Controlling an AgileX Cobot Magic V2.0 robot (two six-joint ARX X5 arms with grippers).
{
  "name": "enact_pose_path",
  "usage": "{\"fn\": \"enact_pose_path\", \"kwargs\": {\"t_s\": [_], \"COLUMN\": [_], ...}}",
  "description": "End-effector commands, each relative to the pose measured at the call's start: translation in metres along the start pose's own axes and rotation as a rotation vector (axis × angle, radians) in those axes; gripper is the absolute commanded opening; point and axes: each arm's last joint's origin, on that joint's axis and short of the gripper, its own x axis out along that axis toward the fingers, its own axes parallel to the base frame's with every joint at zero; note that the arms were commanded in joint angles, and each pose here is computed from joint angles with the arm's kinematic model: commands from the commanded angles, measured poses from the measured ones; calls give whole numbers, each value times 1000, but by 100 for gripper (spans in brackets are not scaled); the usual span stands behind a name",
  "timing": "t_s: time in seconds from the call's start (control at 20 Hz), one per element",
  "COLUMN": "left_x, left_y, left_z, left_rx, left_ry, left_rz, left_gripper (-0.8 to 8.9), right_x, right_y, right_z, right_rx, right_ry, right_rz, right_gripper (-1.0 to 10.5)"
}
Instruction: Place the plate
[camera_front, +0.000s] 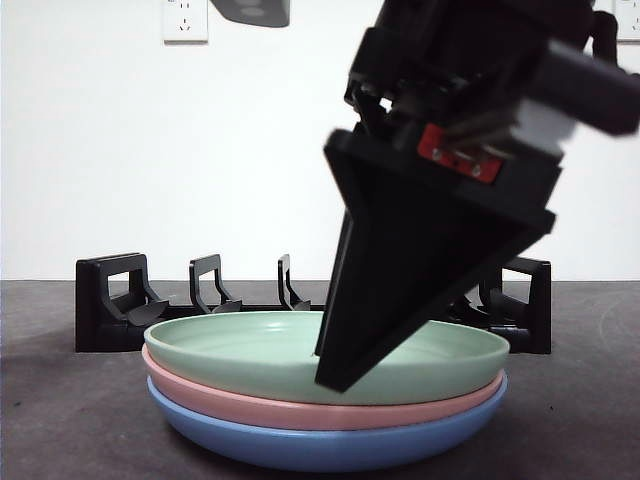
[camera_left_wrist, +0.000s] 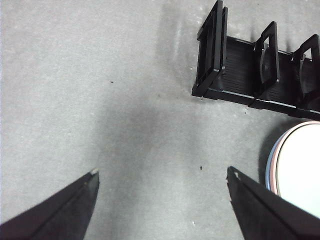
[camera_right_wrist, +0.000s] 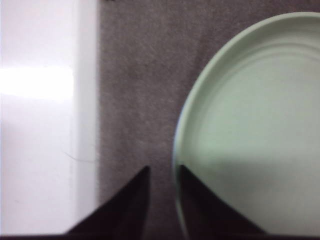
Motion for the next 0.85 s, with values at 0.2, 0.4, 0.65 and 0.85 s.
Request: {"fn": "enact_pose_path", "kwargs": {"t_s": [0.2, 0.4, 0.65, 0.85], "left_x": [-1, -2, -1, -1], "left_y": [-1, -3, -4, -5], "left_z": [4, 7, 10, 11], "left_rx": [11, 8, 18, 29], "left_ry": [-24, -60, -85, -93], "left_rz": [-4, -20, -29, -32], "left_gripper": [406, 406, 406, 406], "right_x": [-28, -65, -106, -132], "right_y": [-6, -35, -69, -62], "right_z": [23, 16, -45, -99], "right_rx": [149, 321, 593, 758], "right_ry": [-151, -277, -331, -360], "right_rz": [-42, -203, -415, -585], "right_gripper": [210, 210, 210, 210]}}
